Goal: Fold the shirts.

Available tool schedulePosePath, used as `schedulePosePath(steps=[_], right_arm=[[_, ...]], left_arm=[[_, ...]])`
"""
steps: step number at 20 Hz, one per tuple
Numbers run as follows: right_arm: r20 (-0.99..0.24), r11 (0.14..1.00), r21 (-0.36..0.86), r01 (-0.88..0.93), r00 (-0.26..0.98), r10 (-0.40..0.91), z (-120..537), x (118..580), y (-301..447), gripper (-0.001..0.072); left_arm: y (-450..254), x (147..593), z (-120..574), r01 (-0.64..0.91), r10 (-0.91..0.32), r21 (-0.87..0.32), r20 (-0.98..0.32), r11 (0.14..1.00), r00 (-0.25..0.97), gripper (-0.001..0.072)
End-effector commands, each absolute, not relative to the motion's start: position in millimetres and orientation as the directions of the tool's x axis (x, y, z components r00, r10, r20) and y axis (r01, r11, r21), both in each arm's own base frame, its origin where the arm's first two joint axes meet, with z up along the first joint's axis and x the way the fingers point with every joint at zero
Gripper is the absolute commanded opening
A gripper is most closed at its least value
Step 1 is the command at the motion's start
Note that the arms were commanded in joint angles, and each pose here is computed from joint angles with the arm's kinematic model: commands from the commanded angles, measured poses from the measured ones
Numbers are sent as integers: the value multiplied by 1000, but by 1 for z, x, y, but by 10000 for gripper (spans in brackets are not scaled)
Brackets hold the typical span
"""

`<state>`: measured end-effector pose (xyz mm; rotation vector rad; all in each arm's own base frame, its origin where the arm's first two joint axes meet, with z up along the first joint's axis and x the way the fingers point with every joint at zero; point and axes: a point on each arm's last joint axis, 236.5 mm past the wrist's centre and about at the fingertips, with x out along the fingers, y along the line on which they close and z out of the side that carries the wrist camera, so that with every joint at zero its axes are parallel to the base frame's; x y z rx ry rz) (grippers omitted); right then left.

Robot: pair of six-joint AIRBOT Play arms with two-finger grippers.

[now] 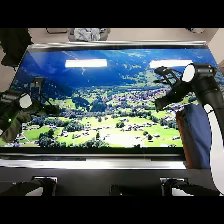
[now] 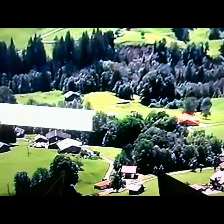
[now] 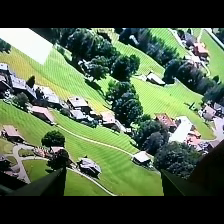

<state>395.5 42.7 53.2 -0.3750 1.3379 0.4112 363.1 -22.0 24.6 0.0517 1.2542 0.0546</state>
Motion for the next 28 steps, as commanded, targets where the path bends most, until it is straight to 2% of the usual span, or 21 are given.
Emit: schedulePosePath(steps=[1,3,5,8,10,13,15,18,21,22,24,26,28], right_arm=[[-977,871,-36,-490,200,72,54,400,42,685],[-977,870,-39,-492,203,72,54,401,42,685],[-977,870,-37,-492,201,72,54,401,43,684],[-978,870,-26,-493,195,81,54,399,45,684],[-979,870,-10,-493,180,91,53,396,47,684],[-979,875,56,-481,147,144,53,388,60,684],[-972,864,129,-487,109,206,55,379,74,684],[-977,858,157,-489,50,208,54,365,75,684],[-978,858,165,-486,33,207,54,361,75,684],[-978,860,166,-483,33,207,54,361,75,684],[-977,866,163,-473,45,208,56,362,75,683],[-974,868,137,-477,97,207,65,367,74,683],[-963,873,93,-478,180,201,82,375,72,683]], left_arm=[[-25,373,30,20,58,69,-936,997,348,676],[32,388,60,4,266,293,-876,956,403,720],[109,389,105,-145,446,425,-798,893,405,720],[213,350,123,-517,514,320,-808,794,290,720],[250,311,92,-685,413,175,-888,707,200,720],[258,291,34,-796,194,-46,-960,604,202,720],[265,290,11,-794,197,-33,-962,607,190,720],[276,295,-19,-790,213,-13,-960,612,181,720],[258,314,-55,-747,93,-94,-974,659,205,720],[251,318,-66,-752,48,-128,-977,647,207,685],[241,332,-72,-761,-4,-203,-967,617,255,43],[237,366,-41,-745,-2,-348,-906,569,422,26],[230,419,47,-606,37,-583,-703,541,710,26]])
